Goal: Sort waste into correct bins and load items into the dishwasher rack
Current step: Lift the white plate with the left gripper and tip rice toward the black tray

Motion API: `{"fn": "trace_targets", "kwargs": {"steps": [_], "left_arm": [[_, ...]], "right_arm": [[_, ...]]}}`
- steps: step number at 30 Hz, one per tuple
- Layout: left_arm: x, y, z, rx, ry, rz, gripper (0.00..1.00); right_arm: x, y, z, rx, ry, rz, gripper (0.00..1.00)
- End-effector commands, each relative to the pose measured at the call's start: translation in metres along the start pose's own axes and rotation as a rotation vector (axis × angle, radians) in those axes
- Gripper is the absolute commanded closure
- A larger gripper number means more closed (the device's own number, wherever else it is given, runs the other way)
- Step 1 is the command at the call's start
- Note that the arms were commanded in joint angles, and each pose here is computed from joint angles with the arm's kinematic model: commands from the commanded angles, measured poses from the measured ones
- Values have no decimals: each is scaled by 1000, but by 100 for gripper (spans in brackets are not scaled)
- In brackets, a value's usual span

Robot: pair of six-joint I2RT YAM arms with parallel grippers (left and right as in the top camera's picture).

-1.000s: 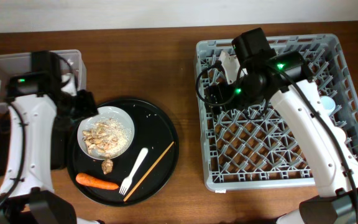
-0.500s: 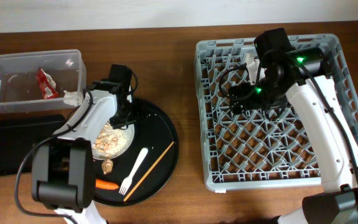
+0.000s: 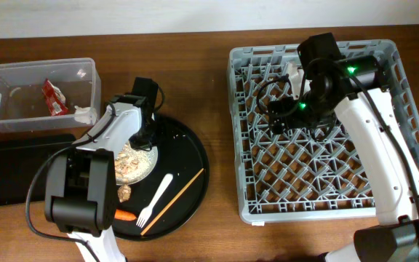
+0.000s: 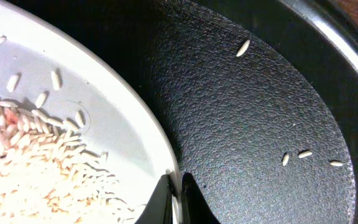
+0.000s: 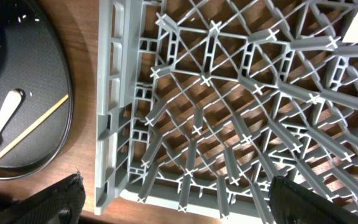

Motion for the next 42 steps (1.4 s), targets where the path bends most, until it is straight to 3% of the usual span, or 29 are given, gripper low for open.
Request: {"fn": "trace_targets", "kwargs": {"steps": [1, 19, 27, 33, 42], "left_arm": [[-13, 19, -23, 96, 60, -9, 99], [-42, 24, -18, 286, 86, -124, 99], [-32, 23, 24, 347, 105, -133, 99], [-28, 25, 70, 309, 21, -119, 100], [-1, 101, 138, 260, -89, 48, 100]], "right_arm": [[1, -3, -1, -10, 6, 4, 3], [0, -2, -1, -10, 7, 4, 3], [0, -2, -1, -9, 11, 3, 2], [-2, -5, -1, -27, 17, 3, 2], [-3, -5, -1, -27, 24, 2, 2]]}}
Point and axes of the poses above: each gripper's point midway between its finger pads, its own z axis back along the fingers, its own y axis along the line the jaws close on, x = y × z, the point moved 2 cm from there along z, back along the fingers, and after that the axes turned 7 degrees about z, right-handed, at the moved point
